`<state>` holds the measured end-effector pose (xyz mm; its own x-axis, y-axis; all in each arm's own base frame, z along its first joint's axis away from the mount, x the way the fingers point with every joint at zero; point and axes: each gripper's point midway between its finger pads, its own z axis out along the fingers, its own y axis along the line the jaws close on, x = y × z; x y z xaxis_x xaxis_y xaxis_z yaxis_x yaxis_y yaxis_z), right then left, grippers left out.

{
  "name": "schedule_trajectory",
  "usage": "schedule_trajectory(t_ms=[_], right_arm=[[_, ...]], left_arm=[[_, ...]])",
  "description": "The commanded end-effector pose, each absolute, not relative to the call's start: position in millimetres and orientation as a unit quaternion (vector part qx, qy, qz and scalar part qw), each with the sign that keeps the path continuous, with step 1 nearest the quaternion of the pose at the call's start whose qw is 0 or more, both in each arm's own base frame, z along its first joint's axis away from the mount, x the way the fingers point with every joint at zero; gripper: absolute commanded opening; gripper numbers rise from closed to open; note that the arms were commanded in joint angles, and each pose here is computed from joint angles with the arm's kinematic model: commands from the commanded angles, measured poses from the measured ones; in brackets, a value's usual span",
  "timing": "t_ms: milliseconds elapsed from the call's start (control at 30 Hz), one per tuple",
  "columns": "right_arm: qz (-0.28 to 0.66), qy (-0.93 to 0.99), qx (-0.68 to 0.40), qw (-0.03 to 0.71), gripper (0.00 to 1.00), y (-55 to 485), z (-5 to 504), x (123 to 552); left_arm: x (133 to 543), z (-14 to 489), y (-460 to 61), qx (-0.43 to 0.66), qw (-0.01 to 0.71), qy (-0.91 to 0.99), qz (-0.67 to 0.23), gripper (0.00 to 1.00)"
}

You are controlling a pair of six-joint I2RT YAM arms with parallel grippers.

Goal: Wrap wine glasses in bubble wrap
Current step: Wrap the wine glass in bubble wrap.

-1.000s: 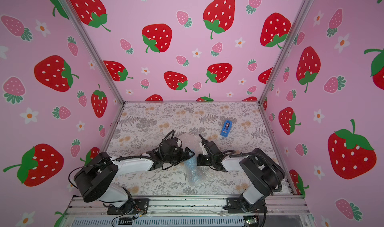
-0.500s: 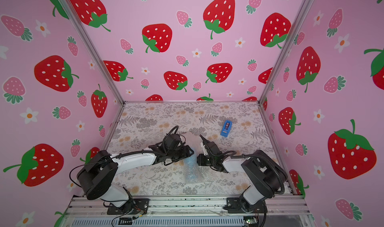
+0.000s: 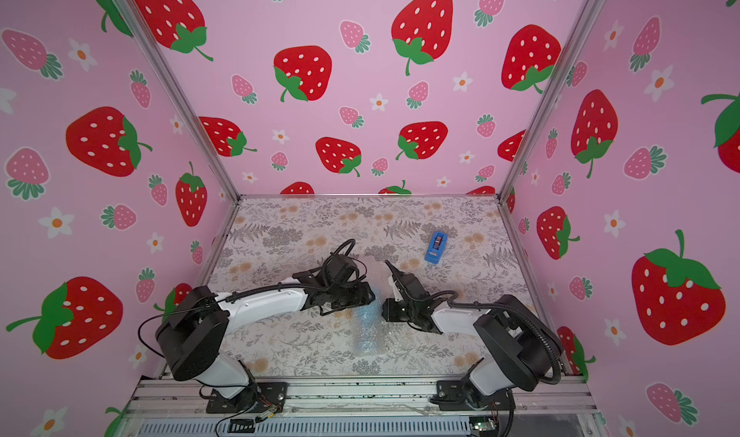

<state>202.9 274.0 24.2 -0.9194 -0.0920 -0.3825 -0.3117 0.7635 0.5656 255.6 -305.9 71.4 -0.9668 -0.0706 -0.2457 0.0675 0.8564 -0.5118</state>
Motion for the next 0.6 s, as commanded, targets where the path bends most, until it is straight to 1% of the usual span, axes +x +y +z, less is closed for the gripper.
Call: schedule_trajectory(t_ms=[0, 233, 367, 467, 567], right_arm=[[0.274, 0.943, -0.110, 0.154, 0.22, 253, 15, 194], [0.242, 0.950, -0.109, 0.163, 0.23, 227, 30, 193], [0.234, 0.953, -0.094, 0.167, 0.24, 210, 38, 194], [0.243, 0.951, -0.085, 0.172, 0.24, 203, 48, 196], [0.268, 0.945, -0.076, 0.172, 0.25, 204, 58, 196]], left_arm=[[250, 55, -290, 0.009, 0.113, 0.973, -0.202, 0.77], [250, 55, -296, 0.021, 0.108, 0.978, -0.180, 0.77], [251, 55, -299, 0.018, 0.105, 0.979, -0.171, 0.79], [252, 56, -300, 0.018, 0.107, 0.982, -0.156, 0.82], [253, 59, -305, 0.021, 0.108, 0.982, -0.154, 0.82]])
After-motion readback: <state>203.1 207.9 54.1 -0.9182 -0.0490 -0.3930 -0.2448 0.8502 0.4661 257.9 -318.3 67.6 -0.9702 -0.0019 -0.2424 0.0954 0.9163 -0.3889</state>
